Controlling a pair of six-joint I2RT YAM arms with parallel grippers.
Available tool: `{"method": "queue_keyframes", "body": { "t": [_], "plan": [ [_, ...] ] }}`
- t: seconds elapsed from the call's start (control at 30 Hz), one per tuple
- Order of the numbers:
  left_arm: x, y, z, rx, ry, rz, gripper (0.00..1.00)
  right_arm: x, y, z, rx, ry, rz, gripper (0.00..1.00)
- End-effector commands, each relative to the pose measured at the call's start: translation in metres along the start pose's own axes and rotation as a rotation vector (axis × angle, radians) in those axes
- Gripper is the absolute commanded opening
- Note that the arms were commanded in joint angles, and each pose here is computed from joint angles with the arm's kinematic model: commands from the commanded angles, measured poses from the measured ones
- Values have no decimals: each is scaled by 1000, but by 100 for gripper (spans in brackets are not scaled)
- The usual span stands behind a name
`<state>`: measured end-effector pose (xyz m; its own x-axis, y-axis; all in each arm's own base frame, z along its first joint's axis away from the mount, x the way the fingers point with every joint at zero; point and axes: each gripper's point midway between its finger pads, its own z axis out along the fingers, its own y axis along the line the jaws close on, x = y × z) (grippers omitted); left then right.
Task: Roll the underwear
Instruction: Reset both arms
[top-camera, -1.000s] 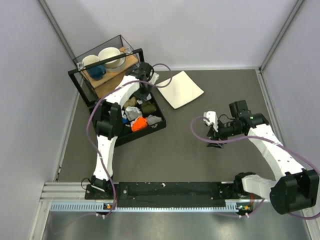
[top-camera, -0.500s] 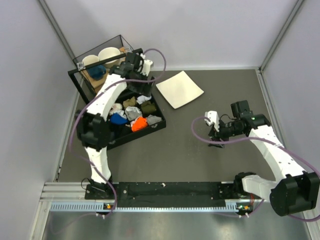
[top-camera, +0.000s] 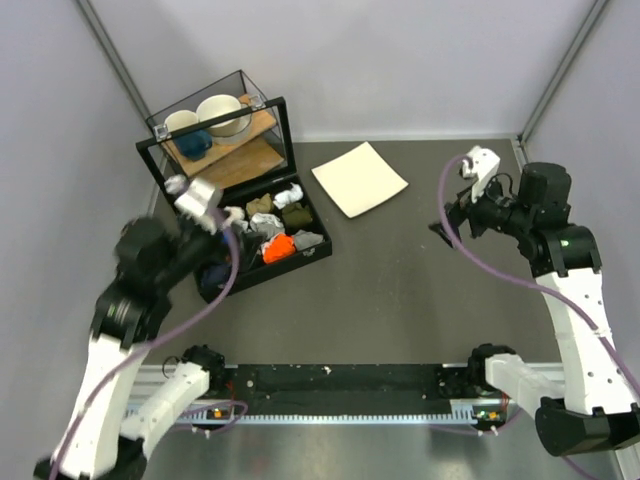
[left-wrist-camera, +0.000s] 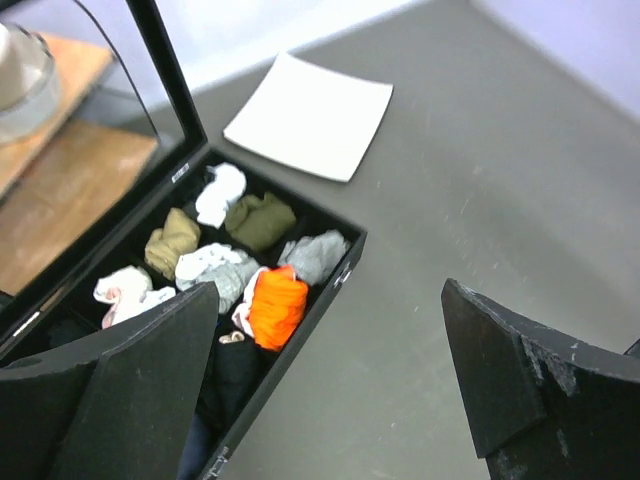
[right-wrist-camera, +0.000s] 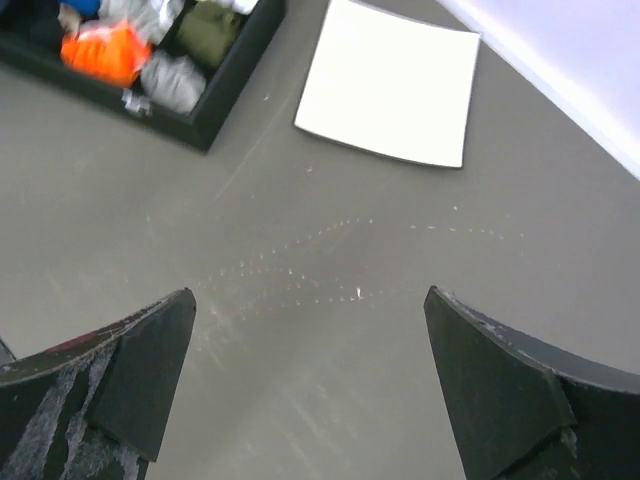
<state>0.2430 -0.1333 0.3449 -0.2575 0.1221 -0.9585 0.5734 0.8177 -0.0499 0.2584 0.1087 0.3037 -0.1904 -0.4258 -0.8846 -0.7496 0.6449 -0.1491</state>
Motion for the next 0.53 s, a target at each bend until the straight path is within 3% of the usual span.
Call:
{"method": "queue_keyframes", "body": {
  "t": [0.0,0.17,0.5],
  "plan": [
    [-23,-16,-59,-31,-297,-90,99,-44,-36,-20,266,-157,328,99],
    [-5,-23,-99,-57,-351,-114,99,-67,-47,-45,374,-239,344,99],
    [18,-15,-114,-136,-299,-115,99,-78,-44,-68,429,-302,280,99]
  ]
}}
